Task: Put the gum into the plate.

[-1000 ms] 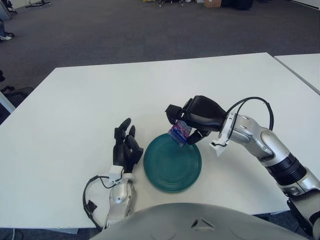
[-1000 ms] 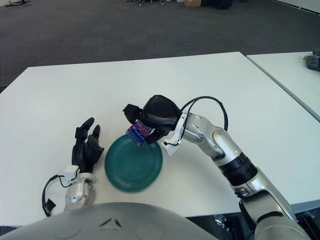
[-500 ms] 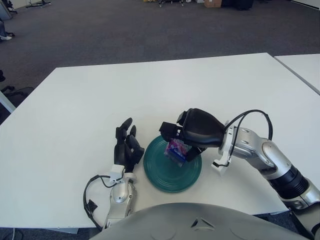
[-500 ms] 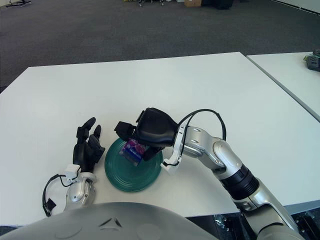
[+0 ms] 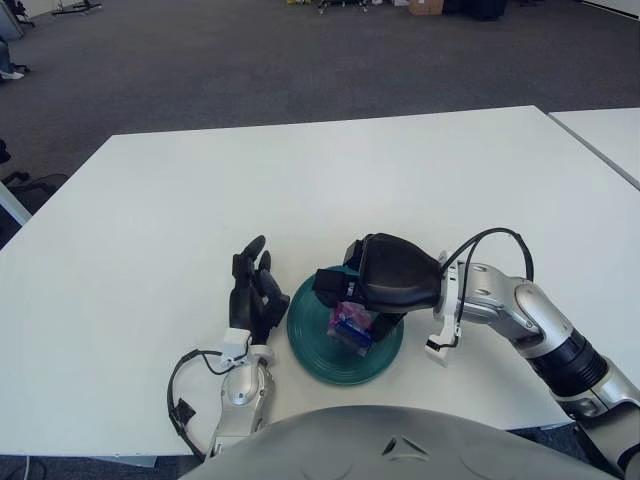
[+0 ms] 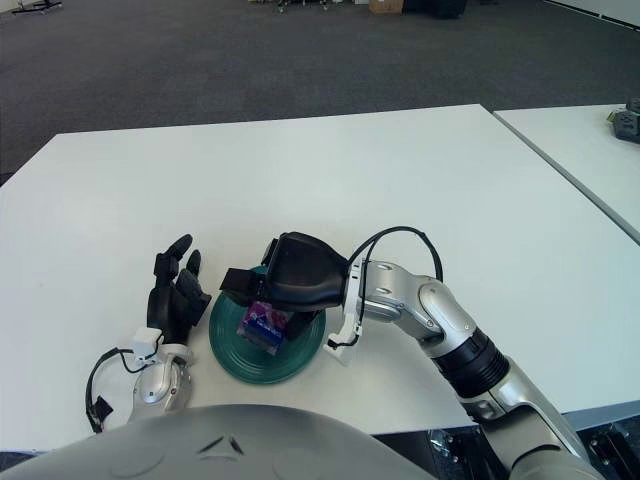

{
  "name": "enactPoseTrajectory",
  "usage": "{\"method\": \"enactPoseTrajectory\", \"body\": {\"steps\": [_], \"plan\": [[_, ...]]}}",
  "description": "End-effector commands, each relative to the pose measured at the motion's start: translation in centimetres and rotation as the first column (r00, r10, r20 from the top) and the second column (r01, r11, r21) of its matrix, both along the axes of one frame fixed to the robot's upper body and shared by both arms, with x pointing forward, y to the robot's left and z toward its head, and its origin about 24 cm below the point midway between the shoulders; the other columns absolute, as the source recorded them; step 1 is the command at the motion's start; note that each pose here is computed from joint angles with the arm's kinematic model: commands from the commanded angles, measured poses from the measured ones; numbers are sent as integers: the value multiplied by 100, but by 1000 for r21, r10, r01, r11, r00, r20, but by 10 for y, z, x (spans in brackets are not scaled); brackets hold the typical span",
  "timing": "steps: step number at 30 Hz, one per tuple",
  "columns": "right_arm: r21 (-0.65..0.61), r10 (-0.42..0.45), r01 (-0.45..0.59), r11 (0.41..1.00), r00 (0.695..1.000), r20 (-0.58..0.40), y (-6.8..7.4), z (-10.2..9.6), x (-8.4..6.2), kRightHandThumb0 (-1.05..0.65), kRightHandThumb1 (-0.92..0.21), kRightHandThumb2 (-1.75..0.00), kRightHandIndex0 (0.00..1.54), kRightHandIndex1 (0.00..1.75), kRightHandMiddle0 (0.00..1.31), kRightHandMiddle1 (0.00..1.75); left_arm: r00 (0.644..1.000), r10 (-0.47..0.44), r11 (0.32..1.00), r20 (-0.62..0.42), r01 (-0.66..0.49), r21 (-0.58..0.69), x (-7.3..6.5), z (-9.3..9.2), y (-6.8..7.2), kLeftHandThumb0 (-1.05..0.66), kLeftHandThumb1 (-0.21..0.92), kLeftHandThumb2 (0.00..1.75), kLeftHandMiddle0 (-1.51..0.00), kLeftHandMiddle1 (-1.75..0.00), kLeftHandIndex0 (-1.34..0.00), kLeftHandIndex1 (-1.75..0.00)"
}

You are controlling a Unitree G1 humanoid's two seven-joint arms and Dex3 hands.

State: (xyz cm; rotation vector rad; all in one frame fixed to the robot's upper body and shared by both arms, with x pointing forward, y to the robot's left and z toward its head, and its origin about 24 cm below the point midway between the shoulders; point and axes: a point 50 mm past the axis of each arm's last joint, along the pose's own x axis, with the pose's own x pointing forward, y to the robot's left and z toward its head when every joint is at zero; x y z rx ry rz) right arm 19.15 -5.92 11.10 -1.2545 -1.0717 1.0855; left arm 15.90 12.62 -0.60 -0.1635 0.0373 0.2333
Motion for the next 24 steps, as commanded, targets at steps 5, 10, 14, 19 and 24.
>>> {"method": "enactPoseTrajectory", "body": {"steps": [5,10,14,19,24], "plan": [[-4,-6,6,1000,1000,17,6,-5,4,-46,-40,-121,108,175,55,175,999,15,998,-38,-17,-54,-3,0,-15,-81,92,105,-36,0,0,-87],[-14,-23,23,1000,1000,7,7,-8,5,-46,-39,-122,110,175,56,175,999,14,999,-42,-16,-49,-3,1,-15,-81,92,105,-36,0,0,-88],[-15,-25,25,1000,1000,-4,8,-11,4,-45,-41,-120,111,175,54,175,999,11,999,-46,-13,-40,-3,0,-15,-82,92,105,-36,0,0,-88],[-31,-25,25,999,999,-26,9,-14,4,-45,-44,-116,104,175,52,175,999,11,999,-46,-13,-47,-2,0,-15,-83,92,104,-35,0,0,-87],[-33,-29,28,999,998,-52,9,-14,5,-42,-56,-100,91,175,43,175,999,11,998,-52,-14,-62,-3,2,-16,-82,92,104,-34,0,0,-84]]}}
